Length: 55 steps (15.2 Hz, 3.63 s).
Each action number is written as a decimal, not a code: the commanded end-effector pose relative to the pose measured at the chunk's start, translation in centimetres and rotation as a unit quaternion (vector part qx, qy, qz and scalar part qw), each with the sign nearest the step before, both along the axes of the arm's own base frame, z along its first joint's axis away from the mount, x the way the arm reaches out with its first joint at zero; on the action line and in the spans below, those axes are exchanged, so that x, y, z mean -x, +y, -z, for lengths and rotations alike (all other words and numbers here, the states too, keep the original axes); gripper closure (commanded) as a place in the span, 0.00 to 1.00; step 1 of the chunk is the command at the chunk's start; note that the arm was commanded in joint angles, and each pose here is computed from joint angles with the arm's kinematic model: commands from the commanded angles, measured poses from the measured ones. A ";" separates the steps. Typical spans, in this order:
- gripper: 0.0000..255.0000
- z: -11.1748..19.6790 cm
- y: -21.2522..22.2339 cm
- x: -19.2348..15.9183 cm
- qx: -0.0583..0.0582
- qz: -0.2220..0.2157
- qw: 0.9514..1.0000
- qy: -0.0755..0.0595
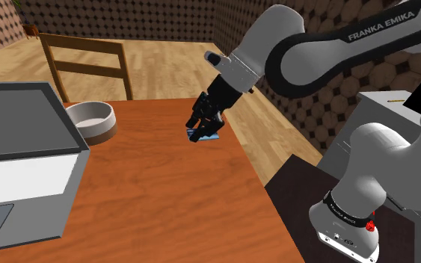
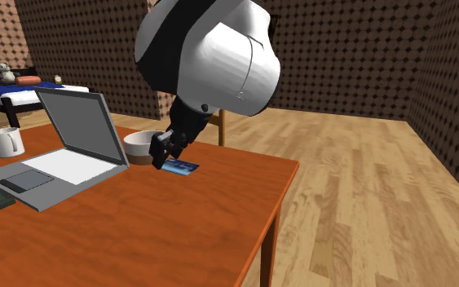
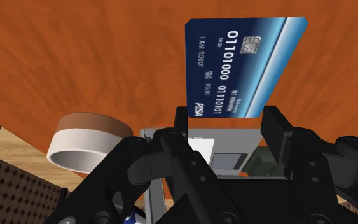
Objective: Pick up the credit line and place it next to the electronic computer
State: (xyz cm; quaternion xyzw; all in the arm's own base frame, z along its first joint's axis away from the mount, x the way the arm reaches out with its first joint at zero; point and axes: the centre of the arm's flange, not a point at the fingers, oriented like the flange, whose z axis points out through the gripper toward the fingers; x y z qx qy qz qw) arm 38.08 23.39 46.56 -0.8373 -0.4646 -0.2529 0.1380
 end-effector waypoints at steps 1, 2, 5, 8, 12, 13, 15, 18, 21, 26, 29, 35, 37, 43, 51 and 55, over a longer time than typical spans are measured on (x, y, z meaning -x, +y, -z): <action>1.00 -1.0 0.0 0.1 0.000 0.000 1.000 0.000; 1.00 -1.5 0.0 0.1 0.000 0.000 1.000 0.000; 1.00 -3.1 0.0 0.1 0.000 0.000 1.000 0.000; 1.00 -4.7 0.0 0.1 0.000 0.000 1.000 0.000; 1.00 -6.8 0.0 0.1 0.000 0.000 1.000 0.000; 1.00 -7.3 0.0 0.1 0.000 0.000 1.000 0.000; 1.00 -8.4 0.0 0.1 0.000 0.000 1.000 0.000; 1.00 -10.0 0.0 0.1 0.000 0.000 1.000 0.000; 1.00 -11.6 0.0 0.1 0.000 0.000 1.000 0.000; 1.00 -14.2 0.0 0.1 0.000 0.000 1.000 0.000; 1.00 -15.8 0.0 0.1 0.000 0.000 1.000 0.000; 1.00 -19.0 0.0 0.1 0.000 0.000 1.000 0.000; 1.00 -19.3 1.1 -0.6 0.000 0.000 1.000 0.000; 1.00 -19.4 8.0 -4.6 0.000 0.000 1.000 0.000; 1.00 -19.4 17.1 -9.9 0.000 0.000 1.000 0.000; 1.00 -19.5 21.6 -12.6 0.000 0.000 1.000 0.000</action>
